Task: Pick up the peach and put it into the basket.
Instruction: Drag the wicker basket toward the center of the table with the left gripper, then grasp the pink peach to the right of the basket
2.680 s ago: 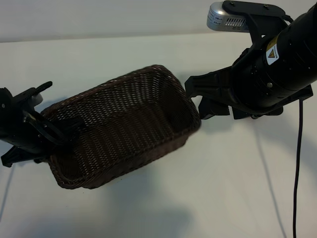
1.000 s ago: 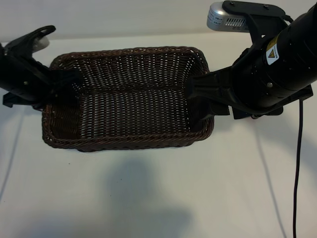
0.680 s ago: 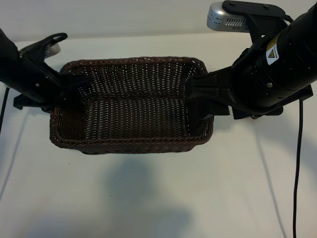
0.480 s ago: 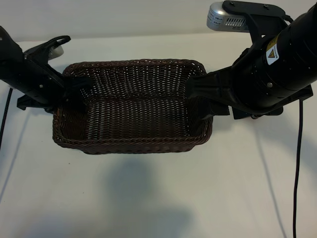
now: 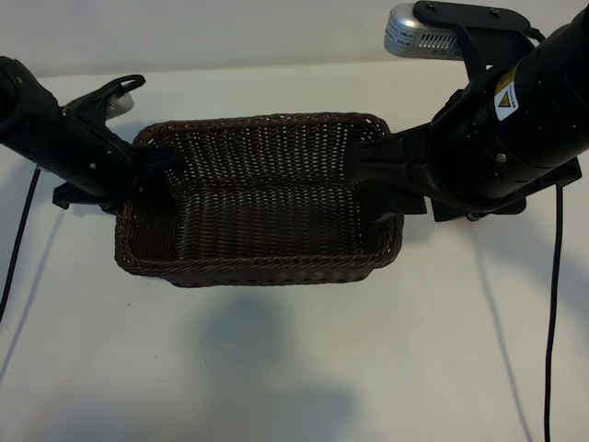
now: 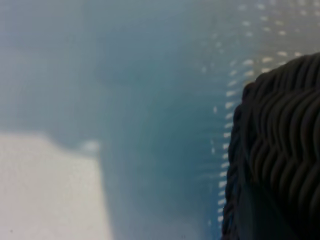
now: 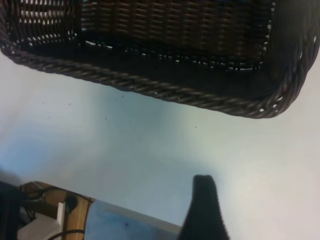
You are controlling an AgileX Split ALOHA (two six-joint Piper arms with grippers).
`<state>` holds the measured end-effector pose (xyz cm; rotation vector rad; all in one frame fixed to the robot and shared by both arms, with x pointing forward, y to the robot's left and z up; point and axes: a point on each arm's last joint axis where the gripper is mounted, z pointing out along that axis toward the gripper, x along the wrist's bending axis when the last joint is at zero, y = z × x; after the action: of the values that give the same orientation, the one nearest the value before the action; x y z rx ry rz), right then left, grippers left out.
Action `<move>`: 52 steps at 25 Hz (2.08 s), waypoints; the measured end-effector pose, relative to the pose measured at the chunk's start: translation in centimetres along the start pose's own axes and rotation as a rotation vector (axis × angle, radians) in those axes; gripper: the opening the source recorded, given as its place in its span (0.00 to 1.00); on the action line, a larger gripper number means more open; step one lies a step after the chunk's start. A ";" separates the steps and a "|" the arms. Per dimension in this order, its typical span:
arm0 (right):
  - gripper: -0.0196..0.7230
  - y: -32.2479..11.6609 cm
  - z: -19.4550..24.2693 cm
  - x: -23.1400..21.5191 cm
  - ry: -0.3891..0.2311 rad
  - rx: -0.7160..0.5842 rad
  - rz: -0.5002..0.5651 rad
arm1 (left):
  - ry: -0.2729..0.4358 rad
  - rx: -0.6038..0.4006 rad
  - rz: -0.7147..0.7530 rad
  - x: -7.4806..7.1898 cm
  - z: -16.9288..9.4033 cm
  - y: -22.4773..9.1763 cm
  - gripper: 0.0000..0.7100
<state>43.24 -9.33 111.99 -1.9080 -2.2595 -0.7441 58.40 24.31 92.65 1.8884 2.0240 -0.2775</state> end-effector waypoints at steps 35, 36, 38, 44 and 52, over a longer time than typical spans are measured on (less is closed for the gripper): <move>0.74 0.0 0.0 0.0 0.000 0.000 0.000 | 0.104 -0.197 0.094 -3.6 -14.3 -5.1 0.85; 0.74 0.0 0.0 0.0 0.000 0.000 0.000 | 0.094 -0.208 0.097 -3.9 -14.9 -5.5 0.85; 0.74 0.0 0.0 0.0 0.000 0.000 0.000 | 0.077 -0.222 0.103 -4.3 -15.9 -6.3 0.84; 0.74 0.0 0.0 0.0 0.000 0.000 0.000 | 0.040 -0.247 0.128 -5.3 -18.7 -8.9 0.84; 0.74 0.0 0.0 0.0 0.000 0.000 0.000 | -0.049 -0.294 0.146 -6.4 -21.2 -12.2 0.84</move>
<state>43.24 -9.33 111.99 -1.9080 -2.2595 -0.7441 43.93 25.32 113.36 1.8121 1.7727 0.0131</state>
